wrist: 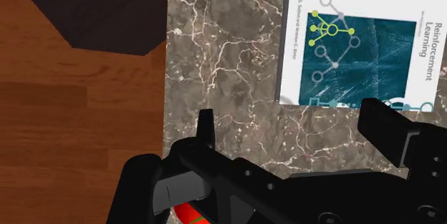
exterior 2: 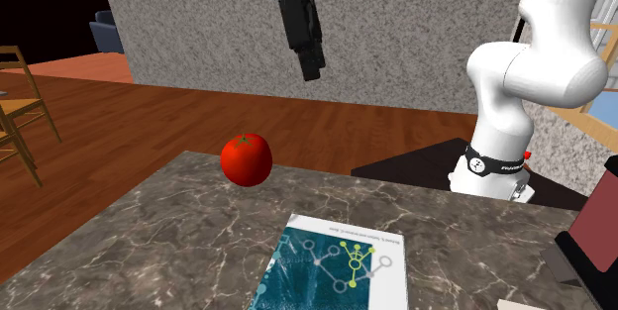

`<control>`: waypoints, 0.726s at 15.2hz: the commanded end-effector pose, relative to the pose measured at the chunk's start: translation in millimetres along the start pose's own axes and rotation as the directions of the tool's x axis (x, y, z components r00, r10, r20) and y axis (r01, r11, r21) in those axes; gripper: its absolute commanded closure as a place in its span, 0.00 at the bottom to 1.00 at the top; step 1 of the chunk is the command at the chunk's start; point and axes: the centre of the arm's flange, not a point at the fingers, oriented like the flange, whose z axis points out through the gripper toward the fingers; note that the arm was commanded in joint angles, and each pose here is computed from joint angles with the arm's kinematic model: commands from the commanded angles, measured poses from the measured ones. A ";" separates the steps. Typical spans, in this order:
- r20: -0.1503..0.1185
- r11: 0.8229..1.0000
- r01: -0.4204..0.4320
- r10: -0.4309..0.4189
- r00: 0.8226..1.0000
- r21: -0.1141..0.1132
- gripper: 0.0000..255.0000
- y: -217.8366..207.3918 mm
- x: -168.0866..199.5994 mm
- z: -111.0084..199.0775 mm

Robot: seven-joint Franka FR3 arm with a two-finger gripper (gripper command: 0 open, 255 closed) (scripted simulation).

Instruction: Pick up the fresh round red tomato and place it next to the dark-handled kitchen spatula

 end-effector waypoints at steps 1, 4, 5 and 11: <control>0.025 0.998 -0.067 0.067 0.997 0.010 0.00 4.1 29.9 4.4; 0.063 0.986 -0.164 0.163 0.985 0.022 0.00 15.1 73.6 9.8; 0.076 0.980 -0.196 0.194 0.978 0.025 0.00 19.7 87.9 12.1; 0.155 0.923 -0.384 0.375 0.914 0.035 0.00 56.2 169.2 29.6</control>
